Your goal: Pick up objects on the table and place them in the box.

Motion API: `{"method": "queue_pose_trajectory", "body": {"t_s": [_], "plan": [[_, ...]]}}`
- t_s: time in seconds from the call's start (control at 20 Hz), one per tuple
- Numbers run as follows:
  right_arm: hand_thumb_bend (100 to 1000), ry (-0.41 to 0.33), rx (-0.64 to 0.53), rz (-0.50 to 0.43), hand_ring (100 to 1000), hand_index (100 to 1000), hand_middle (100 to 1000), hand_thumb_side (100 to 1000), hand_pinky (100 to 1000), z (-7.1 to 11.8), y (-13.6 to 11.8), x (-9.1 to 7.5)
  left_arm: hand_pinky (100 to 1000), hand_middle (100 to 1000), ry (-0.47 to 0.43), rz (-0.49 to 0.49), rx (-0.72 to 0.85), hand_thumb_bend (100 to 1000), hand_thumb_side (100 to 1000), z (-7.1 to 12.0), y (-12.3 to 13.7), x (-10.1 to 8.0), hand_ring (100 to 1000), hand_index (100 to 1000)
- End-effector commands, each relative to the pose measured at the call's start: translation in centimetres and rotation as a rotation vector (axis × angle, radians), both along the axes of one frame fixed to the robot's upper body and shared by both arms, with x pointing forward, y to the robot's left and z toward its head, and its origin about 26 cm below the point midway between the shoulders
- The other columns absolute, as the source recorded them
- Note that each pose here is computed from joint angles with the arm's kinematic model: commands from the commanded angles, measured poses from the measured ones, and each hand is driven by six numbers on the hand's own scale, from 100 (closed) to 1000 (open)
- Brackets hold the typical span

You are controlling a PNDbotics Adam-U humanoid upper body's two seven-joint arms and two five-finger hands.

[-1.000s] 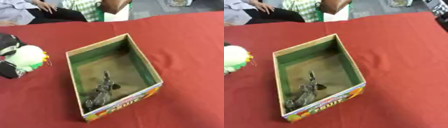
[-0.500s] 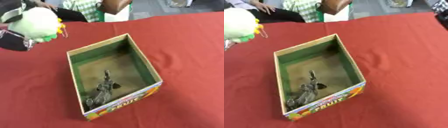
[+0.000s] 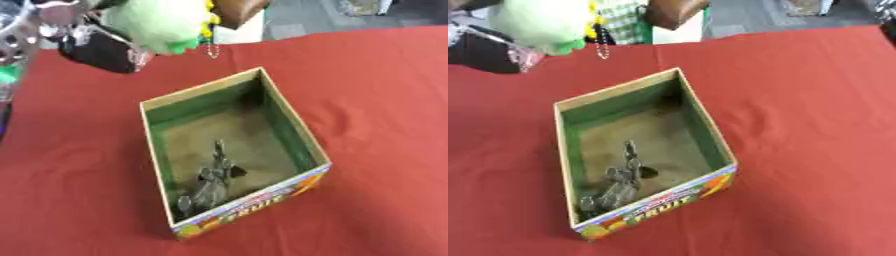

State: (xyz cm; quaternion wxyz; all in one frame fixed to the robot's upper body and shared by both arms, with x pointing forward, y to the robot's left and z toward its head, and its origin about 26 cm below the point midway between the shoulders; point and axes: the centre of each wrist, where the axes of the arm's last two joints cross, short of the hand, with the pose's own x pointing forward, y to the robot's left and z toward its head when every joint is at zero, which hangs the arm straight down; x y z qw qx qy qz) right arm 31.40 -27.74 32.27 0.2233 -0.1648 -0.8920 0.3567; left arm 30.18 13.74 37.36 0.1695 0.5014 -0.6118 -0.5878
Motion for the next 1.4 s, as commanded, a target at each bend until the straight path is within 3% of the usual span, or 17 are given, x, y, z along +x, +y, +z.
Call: {"method": "queue_pose_trajectory", "body": {"t_s": [0.05, 0.3, 0.6, 0.85, 1.1, 1.25, 1.4], "plan": [[100, -0.030, -0.008, 0.016, 917, 859, 782, 1000, 953, 0.9, 0.2, -0.5, 245, 492, -0.036, -0.012, 0.023, 100, 250, 0.1, -1.4, 0.5, 469, 535], [100, -0.024, -0.008, 0.033, 919, 860, 782, 1000, 956, 0.9, 0.6, -0.5, 288, 527, 0.001, -0.025, 0.100, 100, 246, -1.9, -4.9, 1.8, 510, 564], [100, -0.017, -0.006, 0.023, 919, 861, 782, 1000, 957, 0.7, 0.4, -0.5, 309, 545, 0.073, 0.054, 0.170, 100, 243, -4.1, -5.9, 3.9, 532, 582], [100, -0.014, -0.004, 0.016, 919, 860, 782, 1000, 958, 0.5, 0.1, -0.7, 331, 563, 0.126, 0.089, 0.218, 100, 303, -5.4, -6.4, 5.2, 552, 616], [100, -0.010, 0.004, 0.011, 919, 859, 782, 1000, 958, 0.4, 0.0, -0.8, 397, 623, 0.205, 0.096, 0.272, 100, 497, -6.7, -6.8, 6.1, 616, 712], [100, -0.006, 0.006, 0.007, 919, 859, 781, 1000, 959, 0.3, 0.0, -0.8, 431, 669, 0.263, 0.102, 0.306, 100, 678, -7.5, -6.9, 6.7, 661, 788], [100, -0.003, 0.008, 0.004, 919, 858, 781, 1000, 959, 0.2, -0.1, -0.8, 451, 697, 0.293, 0.105, 0.323, 238, 808, -8.0, -6.9, 7.2, 691, 816]]}}
